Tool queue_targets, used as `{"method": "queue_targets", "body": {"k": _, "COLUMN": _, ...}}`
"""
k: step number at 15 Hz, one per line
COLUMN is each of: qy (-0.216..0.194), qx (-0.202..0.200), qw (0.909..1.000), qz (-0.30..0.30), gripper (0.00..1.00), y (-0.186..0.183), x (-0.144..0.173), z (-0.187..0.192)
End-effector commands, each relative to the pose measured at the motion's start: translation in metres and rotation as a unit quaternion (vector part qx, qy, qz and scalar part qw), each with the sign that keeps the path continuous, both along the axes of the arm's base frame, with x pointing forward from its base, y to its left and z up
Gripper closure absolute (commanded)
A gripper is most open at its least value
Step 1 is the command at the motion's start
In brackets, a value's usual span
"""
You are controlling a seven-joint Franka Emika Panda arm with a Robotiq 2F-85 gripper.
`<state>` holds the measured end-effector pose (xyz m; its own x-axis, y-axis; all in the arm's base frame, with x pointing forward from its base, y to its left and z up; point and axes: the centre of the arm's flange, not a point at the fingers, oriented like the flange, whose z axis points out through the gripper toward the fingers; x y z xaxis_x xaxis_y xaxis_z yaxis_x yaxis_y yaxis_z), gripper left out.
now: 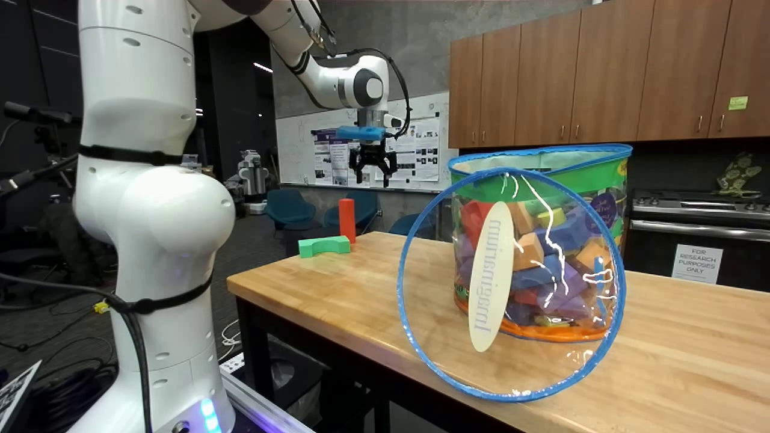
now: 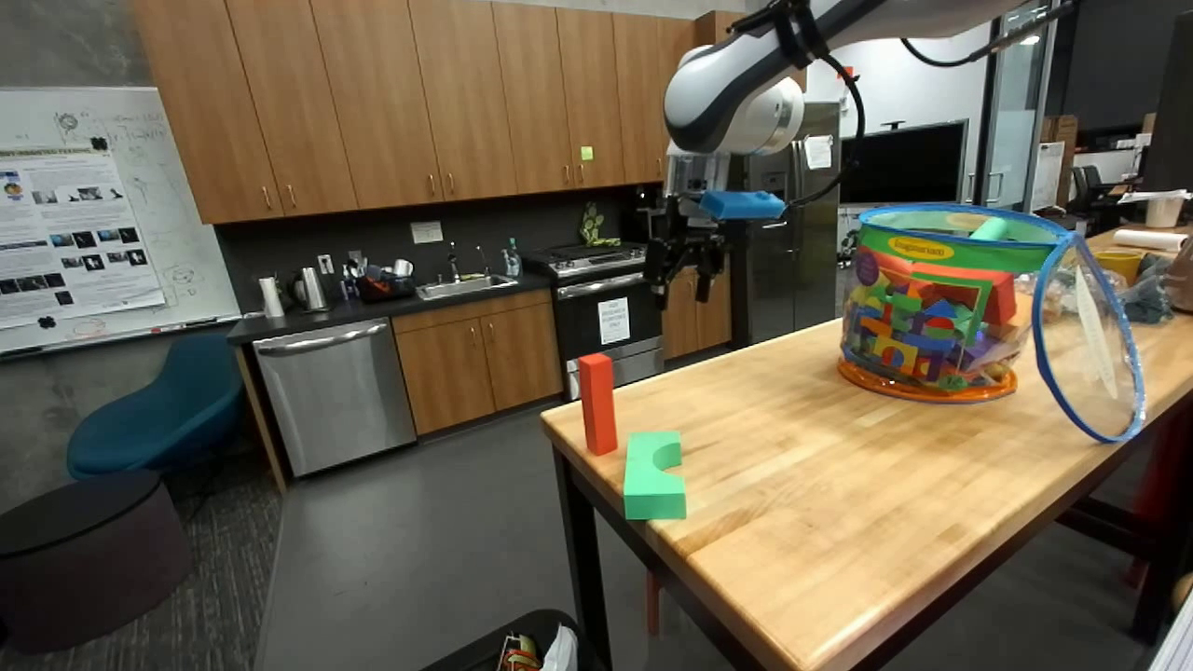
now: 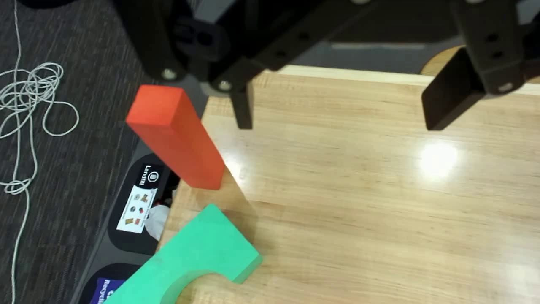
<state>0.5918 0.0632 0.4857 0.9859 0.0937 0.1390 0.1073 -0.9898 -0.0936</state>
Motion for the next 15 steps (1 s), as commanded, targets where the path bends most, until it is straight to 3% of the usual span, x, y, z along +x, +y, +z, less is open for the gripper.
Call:
{"method": "queue_targets", "body": {"k": 1, "qy": 0.002, "qx": 0.013, "qw": 0.9999, "qz": -0.006, "gripper": 0.0, "y": 0.03, "x": 0.014, "z": -0.006}}
{"method": "queue_targets", "body": {"k": 8, "qy": -0.01, "qx": 0.024, "qw": 0.9996, "qz": -0.005, "gripper": 0.0, "y": 0.073, "x": 0.045, "z": -0.031}}
{"method": "queue_targets", "body": {"k": 15, "qy": -0.002, "qx": 0.044, "qw": 0.999, "qz": 0.0, "gripper": 0.0, "y": 0.104, "x": 0.069, "z": -0.032}}
